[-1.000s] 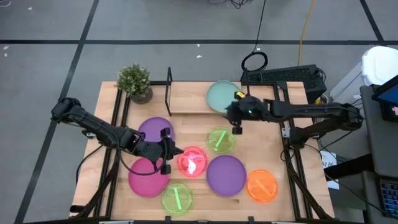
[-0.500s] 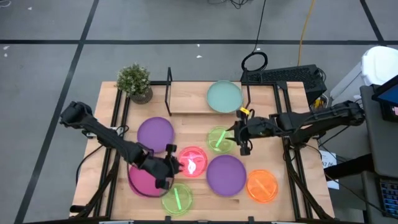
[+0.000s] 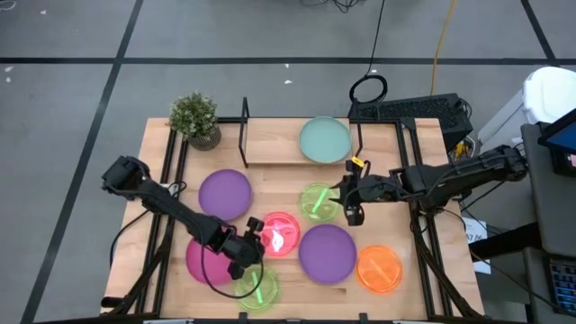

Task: Place and stack plates onto a shelf
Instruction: Put the transparent pink plate on the shelf

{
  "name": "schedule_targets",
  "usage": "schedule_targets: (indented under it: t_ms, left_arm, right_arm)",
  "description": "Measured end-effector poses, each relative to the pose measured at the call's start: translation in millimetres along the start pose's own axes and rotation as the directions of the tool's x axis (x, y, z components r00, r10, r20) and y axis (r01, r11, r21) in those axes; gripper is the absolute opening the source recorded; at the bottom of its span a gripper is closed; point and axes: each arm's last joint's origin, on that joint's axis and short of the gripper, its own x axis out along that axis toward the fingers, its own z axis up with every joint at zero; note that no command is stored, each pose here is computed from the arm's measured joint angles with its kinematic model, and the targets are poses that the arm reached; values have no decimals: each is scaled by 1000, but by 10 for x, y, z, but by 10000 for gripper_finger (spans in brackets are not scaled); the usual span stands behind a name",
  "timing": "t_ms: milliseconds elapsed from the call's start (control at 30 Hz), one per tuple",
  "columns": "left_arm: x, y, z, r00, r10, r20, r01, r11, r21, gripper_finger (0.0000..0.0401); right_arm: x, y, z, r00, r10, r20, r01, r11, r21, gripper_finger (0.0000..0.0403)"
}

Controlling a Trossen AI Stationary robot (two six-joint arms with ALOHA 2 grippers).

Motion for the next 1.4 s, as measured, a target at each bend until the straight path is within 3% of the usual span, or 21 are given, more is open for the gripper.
schedule_targets:
  t_ms: [200, 433, 633, 933, 1267, 1400]
  left_arm:
    - [50, 89, -63, 997, -34, -62, 35, 999, 7, 114]
    - [137, 57, -142, 990, -39, -139, 57, 990, 128, 114]
    - [283, 37, -191, 979, 91, -181, -45, 969, 242, 113]
    - [289, 36, -197, 978, 95, -187, -36, 954, 297, 111]
    - [318, 19, -210, 977, 84, -197, -21, 953, 304, 15]
    - [313, -18, -194, 977, 123, -175, -60, 943, 327, 6]
  right_arm:
    - [-1, -14, -38, 998, -53, -40, 53, 999, 8, 130]
    - [-1, -14, -39, 998, -52, -42, 53, 999, 8, 130]
    - [-1, -12, -47, 998, -49, -50, 49, 999, 5, 130]
    - [-2, -12, -53, 997, -47, -56, 47, 999, 2, 130]
    - [-1, -11, -53, 997, -46, -55, 46, 999, 2, 130]
    - [-1, -11, -53, 998, -44, -55, 44, 999, 3, 130]
